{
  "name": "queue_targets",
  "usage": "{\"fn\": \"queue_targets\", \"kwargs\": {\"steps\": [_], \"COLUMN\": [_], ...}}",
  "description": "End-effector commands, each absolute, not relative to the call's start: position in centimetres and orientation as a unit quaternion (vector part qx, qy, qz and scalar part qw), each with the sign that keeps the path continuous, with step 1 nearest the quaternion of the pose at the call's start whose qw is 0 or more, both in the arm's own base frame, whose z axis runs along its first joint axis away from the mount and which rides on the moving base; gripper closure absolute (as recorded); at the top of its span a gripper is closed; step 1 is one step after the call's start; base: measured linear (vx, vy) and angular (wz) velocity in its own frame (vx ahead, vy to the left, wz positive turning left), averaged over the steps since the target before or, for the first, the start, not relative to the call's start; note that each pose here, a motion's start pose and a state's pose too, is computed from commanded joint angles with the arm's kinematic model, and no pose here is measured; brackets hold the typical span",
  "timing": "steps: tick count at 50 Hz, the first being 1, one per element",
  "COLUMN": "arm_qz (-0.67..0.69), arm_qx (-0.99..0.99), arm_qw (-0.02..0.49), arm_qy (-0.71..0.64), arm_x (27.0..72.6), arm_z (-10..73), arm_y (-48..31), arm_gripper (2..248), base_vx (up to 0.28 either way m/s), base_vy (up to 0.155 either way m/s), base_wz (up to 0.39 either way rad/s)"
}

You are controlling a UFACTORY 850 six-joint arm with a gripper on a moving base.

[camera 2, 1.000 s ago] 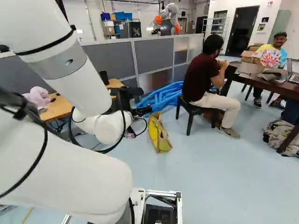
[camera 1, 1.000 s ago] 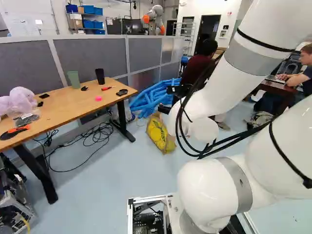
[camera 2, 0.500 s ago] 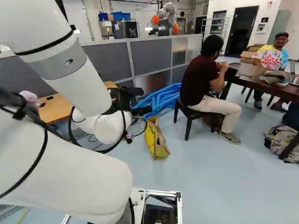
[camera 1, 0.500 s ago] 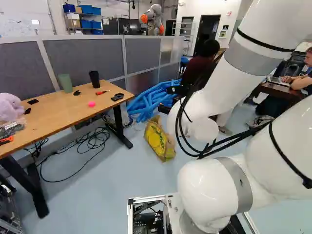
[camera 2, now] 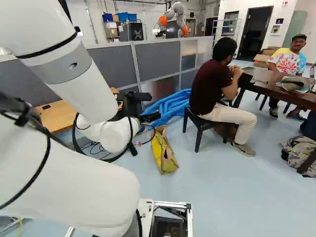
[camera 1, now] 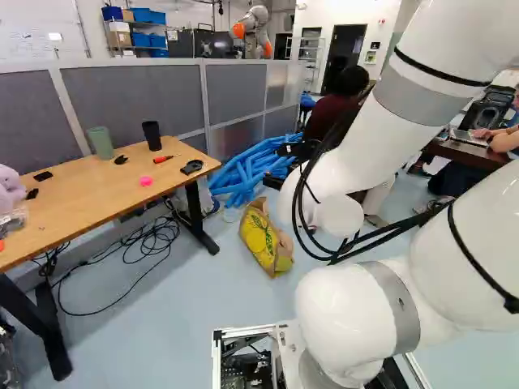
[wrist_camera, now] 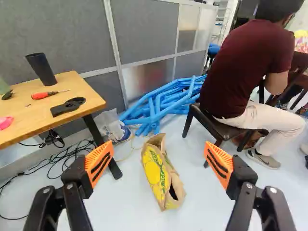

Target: Pick up the bag on the ground and place it on the table

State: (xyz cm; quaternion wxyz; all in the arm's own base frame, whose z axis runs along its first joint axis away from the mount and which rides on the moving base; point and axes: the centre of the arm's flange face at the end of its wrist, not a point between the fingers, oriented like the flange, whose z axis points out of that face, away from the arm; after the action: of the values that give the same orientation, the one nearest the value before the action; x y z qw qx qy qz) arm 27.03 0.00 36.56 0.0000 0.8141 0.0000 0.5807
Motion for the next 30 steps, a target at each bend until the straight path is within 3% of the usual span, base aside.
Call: {"fn": "queue_targets", "kwargs": {"steps": [30], "arm_qz": [0.581], "arm_qx": [0.814], "arm_qw": [0.0], "arm_qy": [0.0], "arm_x": [27.03], "arm_z": [36.56], "arm_y": [0.0], "arm_gripper": [3], "base_vx": [0.112], "base_vy": [0.0], "base_wz": [-0.007]}}
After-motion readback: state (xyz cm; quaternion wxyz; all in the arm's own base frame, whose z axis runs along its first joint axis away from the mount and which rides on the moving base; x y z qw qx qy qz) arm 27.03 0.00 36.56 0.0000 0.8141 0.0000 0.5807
